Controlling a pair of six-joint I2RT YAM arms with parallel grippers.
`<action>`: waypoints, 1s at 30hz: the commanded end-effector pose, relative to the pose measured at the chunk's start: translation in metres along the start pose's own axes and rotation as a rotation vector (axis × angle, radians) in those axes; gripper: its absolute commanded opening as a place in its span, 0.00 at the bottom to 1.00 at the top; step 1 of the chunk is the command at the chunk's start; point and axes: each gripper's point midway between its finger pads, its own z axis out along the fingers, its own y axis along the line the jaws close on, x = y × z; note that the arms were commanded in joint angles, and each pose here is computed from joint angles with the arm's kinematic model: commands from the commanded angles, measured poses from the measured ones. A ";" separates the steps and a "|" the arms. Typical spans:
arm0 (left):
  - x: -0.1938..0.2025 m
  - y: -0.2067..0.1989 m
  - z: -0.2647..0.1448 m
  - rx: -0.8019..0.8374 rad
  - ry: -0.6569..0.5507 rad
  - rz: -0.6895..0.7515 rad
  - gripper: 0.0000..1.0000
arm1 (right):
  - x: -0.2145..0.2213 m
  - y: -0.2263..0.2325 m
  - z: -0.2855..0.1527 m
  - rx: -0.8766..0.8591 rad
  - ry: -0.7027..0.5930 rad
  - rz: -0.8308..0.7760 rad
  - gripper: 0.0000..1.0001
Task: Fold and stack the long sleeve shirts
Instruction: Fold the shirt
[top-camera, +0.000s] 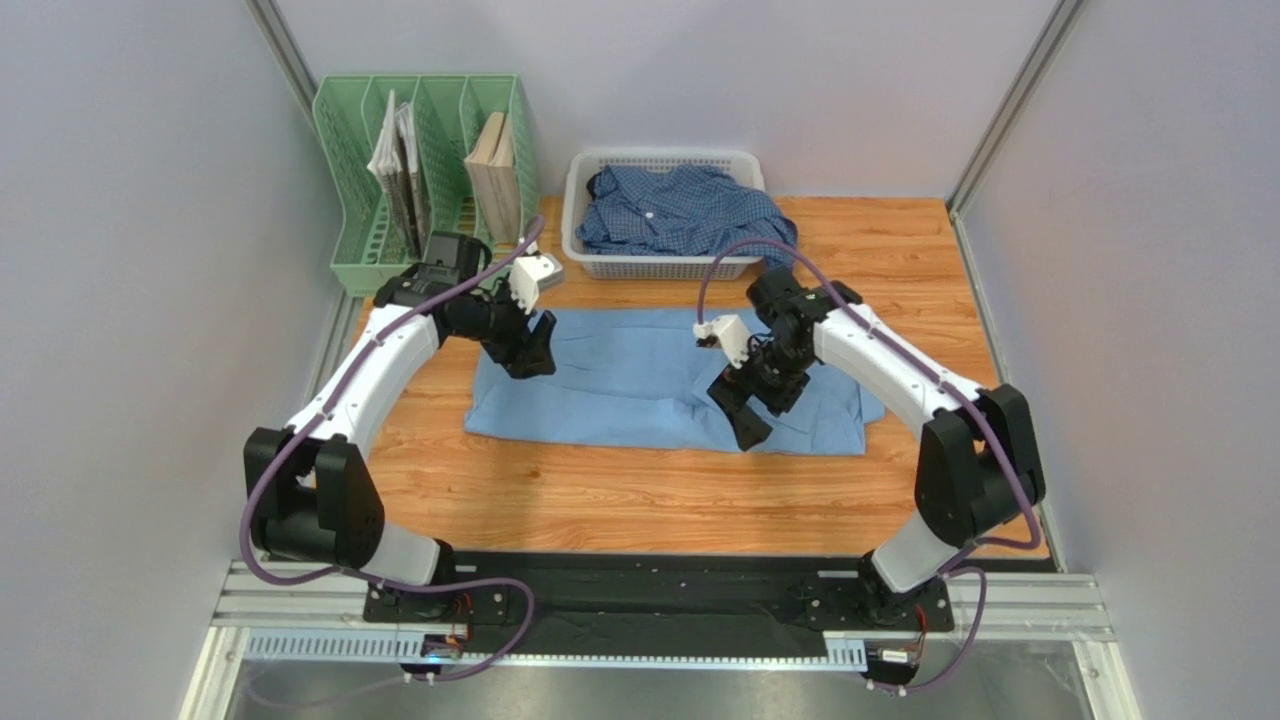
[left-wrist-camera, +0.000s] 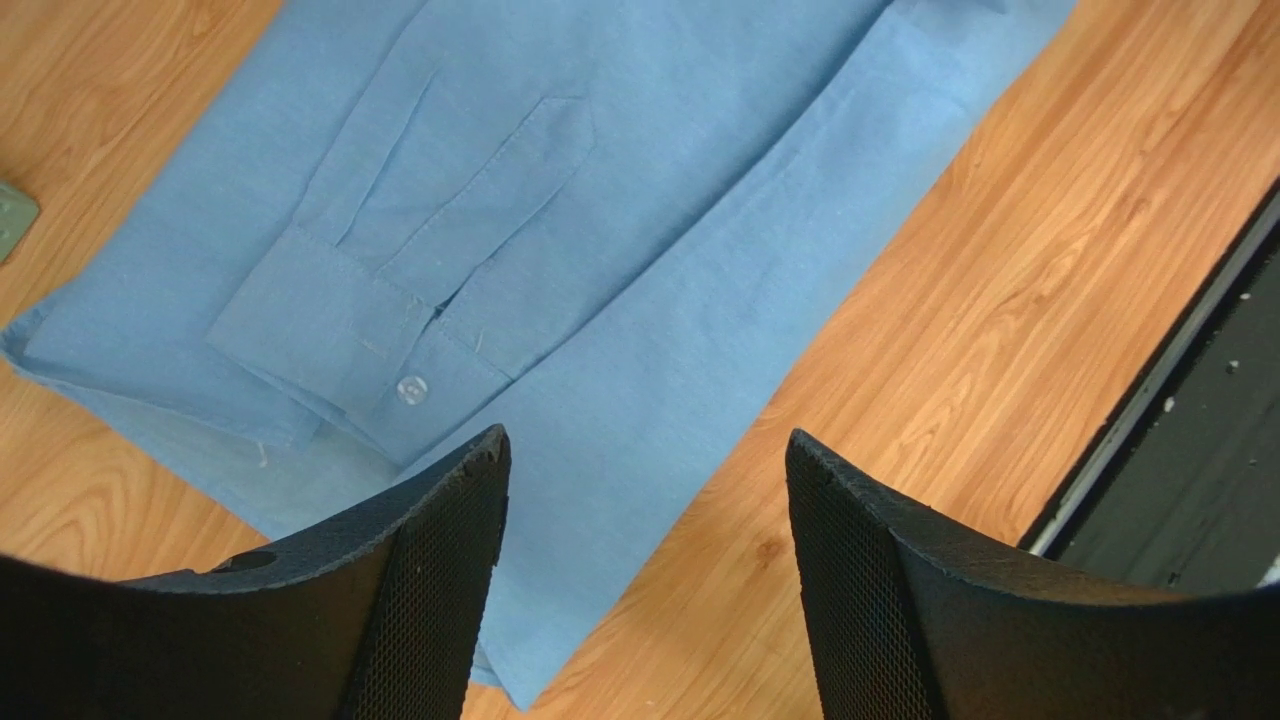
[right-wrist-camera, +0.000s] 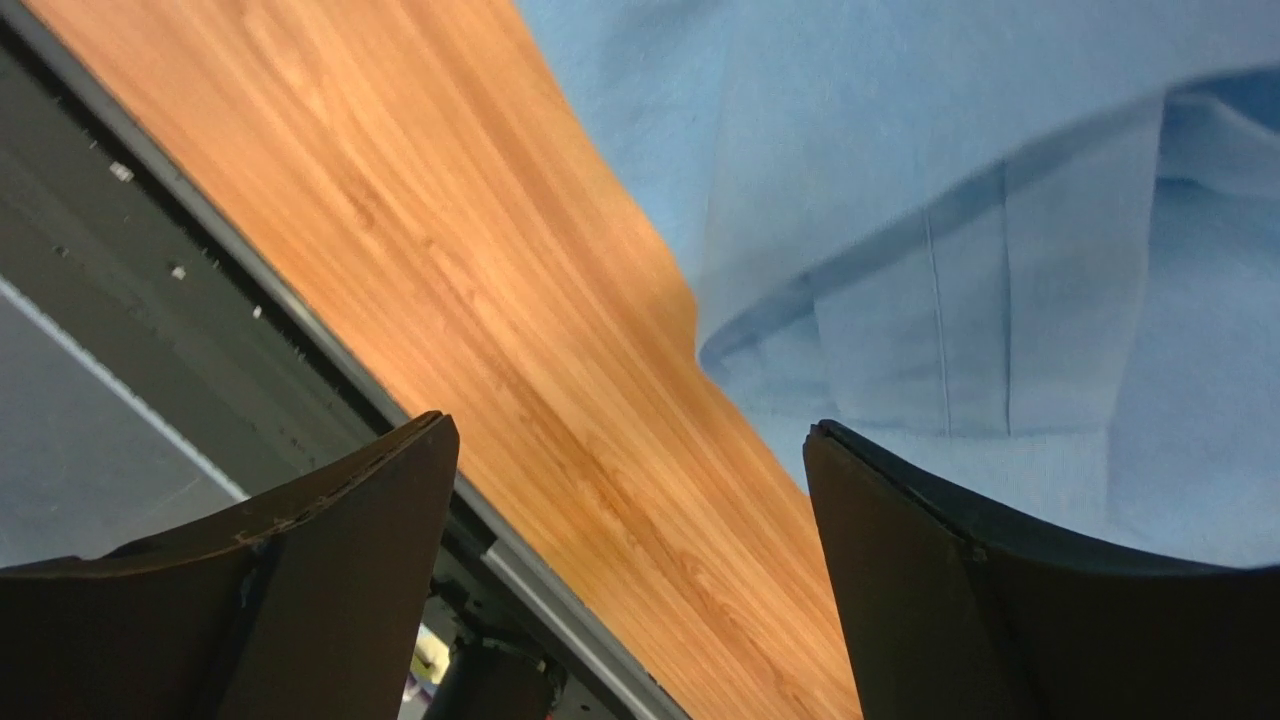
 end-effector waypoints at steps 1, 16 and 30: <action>-0.014 -0.017 -0.014 0.030 -0.063 -0.022 0.74 | -0.025 -0.029 0.031 0.121 -0.034 0.064 0.87; -0.020 -0.033 -0.021 0.088 -0.107 -0.001 0.74 | -0.126 0.017 -0.058 -0.413 -0.406 0.299 0.00; -0.075 -0.058 0.019 0.107 -0.226 -0.015 0.84 | -0.201 -0.035 -0.100 -0.876 -0.764 0.745 0.00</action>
